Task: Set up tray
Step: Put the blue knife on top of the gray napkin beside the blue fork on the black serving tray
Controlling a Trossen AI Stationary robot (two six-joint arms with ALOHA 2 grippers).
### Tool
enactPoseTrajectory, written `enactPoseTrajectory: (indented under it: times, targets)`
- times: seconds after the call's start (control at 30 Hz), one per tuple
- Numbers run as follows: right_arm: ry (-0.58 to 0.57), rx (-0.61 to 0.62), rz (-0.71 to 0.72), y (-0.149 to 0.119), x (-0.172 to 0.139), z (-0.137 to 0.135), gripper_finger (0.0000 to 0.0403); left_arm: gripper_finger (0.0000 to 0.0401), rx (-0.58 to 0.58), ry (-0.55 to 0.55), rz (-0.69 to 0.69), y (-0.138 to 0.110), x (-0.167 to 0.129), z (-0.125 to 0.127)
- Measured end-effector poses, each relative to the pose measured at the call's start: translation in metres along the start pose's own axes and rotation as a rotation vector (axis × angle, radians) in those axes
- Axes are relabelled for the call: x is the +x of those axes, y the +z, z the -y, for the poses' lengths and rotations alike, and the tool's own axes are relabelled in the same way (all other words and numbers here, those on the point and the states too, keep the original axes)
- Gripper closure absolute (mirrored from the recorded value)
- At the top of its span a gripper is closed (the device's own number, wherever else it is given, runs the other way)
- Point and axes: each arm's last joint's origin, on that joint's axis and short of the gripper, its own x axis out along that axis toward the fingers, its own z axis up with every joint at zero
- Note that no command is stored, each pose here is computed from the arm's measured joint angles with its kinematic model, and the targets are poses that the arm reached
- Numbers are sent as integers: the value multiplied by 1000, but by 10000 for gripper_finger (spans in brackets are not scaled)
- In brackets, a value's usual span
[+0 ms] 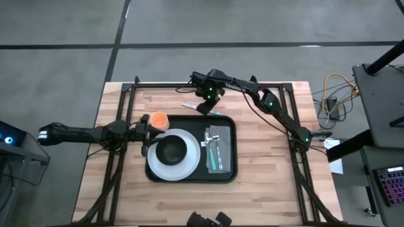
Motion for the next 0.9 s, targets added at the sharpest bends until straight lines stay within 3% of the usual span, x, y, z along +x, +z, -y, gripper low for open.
enactPoseTrajectory:
  times: [0.9]
  targets:
    - [-40,-185,-38,-5,4,-13,254,283,0,0,0,0,0,0]
